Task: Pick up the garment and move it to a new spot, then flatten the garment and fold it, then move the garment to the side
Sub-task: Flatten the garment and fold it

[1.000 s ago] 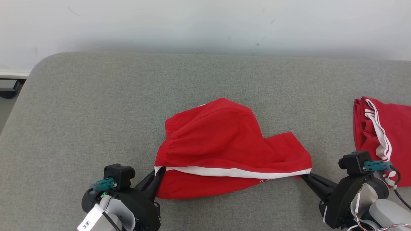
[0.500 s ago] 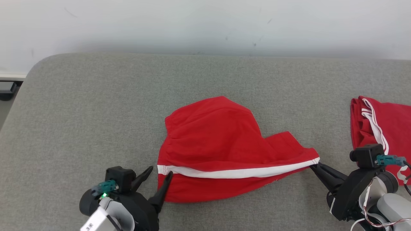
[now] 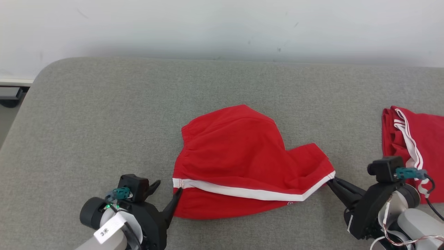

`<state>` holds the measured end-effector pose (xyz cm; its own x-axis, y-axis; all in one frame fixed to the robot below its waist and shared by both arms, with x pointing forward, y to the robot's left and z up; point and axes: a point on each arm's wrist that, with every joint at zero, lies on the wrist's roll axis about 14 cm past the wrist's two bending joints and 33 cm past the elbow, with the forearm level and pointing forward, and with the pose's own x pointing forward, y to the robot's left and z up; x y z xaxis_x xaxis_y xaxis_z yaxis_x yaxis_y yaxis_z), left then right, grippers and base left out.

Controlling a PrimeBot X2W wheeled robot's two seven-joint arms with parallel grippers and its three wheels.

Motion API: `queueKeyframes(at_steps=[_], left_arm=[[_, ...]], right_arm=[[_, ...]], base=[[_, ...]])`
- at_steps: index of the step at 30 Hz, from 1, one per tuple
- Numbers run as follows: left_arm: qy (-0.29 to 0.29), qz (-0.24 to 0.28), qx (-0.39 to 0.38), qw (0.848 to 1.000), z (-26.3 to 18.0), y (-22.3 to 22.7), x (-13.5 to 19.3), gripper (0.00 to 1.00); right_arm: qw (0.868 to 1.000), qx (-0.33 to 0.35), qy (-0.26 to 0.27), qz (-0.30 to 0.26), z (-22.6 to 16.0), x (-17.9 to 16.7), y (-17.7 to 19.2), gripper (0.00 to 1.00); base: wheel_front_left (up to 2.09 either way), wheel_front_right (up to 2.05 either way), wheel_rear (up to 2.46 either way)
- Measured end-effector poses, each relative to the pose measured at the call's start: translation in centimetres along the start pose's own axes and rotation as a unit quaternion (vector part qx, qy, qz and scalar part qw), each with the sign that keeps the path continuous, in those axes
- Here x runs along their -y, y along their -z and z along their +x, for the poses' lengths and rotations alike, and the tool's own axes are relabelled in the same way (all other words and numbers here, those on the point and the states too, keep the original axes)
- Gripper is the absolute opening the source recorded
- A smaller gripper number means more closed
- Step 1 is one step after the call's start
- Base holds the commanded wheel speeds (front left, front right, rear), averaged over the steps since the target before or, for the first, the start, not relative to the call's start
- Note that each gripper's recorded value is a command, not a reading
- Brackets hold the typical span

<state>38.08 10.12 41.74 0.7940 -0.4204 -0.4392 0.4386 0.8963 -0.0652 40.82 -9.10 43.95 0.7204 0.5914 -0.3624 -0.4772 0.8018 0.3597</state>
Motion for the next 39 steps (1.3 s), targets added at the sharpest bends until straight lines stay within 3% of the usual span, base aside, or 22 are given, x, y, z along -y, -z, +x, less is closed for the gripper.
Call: queueKeyframes(at_steps=[12, 13, 14, 17, 25, 36, 39], left_arm=[[0.019, 0.016, -0.025, 0.999, 1.4, -0.3, 1.4, 1.0], [0.019, 0.018, -0.028, 0.999, 1.4, -0.2, 1.4, 0.84], [0.018, 0.019, -0.032, 0.999, 1.4, -0.1, 1.4, 0.47], [0.015, 0.024, -0.044, 0.999, 1.4, 0.5, 1.1, 0.0], [0.013, 0.057, -0.035, 0.998, 1.3, -0.4, 1.0, 0.0], [0.015, 0.099, 0.049, 0.994, 0.4, -4.9, 0.7, 0.0], [0.016, 0.098, 0.105, 0.99, 0.1, -8.4, 0.9, 0.0]], right_arm=[[1.0, -0.004, 0.018, 0.001, -0.7, 1.0, 0.3, 0.0], [1.0, -0.003, 0.018, 0.001, -0.7, 1.0, 0.3, 0.0], [1.0, -0.004, 0.018, 0.001, -0.7, 1.0, 0.3, 0.0], [1.0, -0.004, 0.019, 0.001, -0.8, 1.1, 0.3, 0.0], [1.0, -0.001, 0.018, 0.0, -0.7, 1.1, 0.3, 0.0], [0.997, 0.07, 0.032, 0.001, -0.7, 2.1, -3.3, 0.0], [0.995, 0.089, 0.04, -0.004, -0.9, 2.5, -4.5, 0.0]], base=[[0.0, 0.0, 0.0], [0.0, 0.0, 0.0], [0.0, 0.0, 0.0], [0.0, 0.0, 0.0], [0.0, 0.0, 0.0], [0.0, 0.0, 0.0], [0.0, 0.0, 0.0]])
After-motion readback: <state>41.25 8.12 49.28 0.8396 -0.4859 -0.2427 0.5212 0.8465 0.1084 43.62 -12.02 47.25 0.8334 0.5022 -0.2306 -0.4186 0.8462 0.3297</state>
